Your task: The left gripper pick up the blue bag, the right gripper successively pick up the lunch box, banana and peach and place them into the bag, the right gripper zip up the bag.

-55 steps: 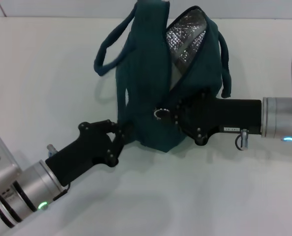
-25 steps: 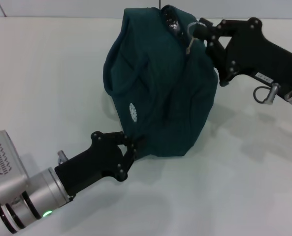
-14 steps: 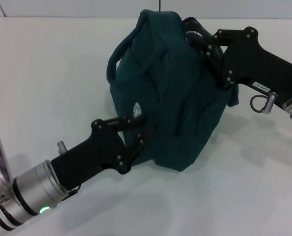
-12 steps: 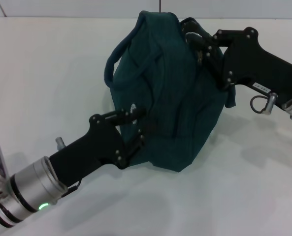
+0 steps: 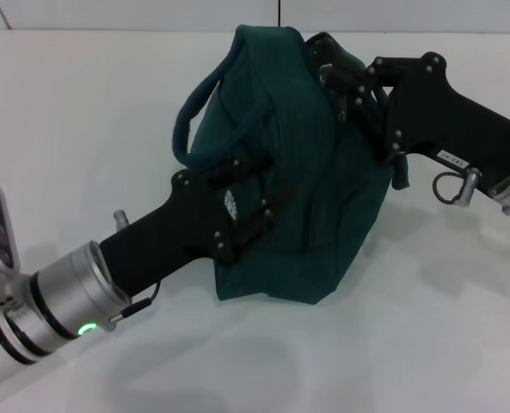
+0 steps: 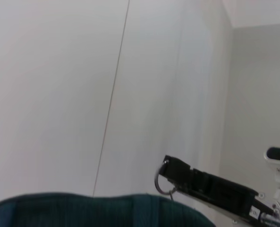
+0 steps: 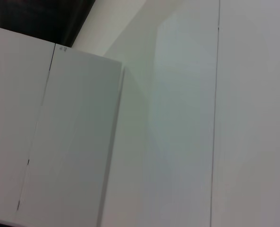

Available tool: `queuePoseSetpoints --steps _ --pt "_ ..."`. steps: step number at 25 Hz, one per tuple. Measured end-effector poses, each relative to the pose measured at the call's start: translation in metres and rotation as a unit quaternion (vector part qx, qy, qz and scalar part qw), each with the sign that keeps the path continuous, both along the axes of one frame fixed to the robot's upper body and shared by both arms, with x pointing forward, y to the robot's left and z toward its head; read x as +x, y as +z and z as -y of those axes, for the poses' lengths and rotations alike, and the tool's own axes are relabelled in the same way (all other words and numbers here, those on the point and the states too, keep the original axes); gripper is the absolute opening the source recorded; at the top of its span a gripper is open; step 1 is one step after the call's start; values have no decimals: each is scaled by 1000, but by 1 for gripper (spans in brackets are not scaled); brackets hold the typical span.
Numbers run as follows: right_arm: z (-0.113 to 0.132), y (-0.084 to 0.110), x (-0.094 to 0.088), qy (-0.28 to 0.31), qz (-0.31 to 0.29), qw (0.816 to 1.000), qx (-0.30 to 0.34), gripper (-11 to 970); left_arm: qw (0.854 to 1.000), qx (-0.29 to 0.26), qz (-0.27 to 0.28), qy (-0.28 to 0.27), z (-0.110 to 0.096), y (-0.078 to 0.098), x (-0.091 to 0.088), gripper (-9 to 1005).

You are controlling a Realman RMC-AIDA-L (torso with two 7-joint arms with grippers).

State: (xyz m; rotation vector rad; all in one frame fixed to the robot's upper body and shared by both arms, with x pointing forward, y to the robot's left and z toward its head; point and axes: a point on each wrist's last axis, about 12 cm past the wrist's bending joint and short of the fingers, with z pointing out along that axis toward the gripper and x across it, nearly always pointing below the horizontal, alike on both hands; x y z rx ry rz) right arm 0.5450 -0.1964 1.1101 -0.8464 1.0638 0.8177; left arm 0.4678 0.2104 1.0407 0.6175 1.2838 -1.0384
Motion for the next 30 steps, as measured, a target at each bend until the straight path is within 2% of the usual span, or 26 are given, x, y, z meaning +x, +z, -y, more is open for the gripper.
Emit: queuePoseSetpoints --steps 8,17,30 --pt "-1 -1 0 3 -1 1000 -2 23 1000 -14 8 15 0 5 7 443" --pt "-1 0 0 2 0 1000 -1 23 1000 -14 15 1 4 8 9 429" --pt "-1 1 1 -2 5 1000 0 23 999 18 28 15 7 7 19 421"
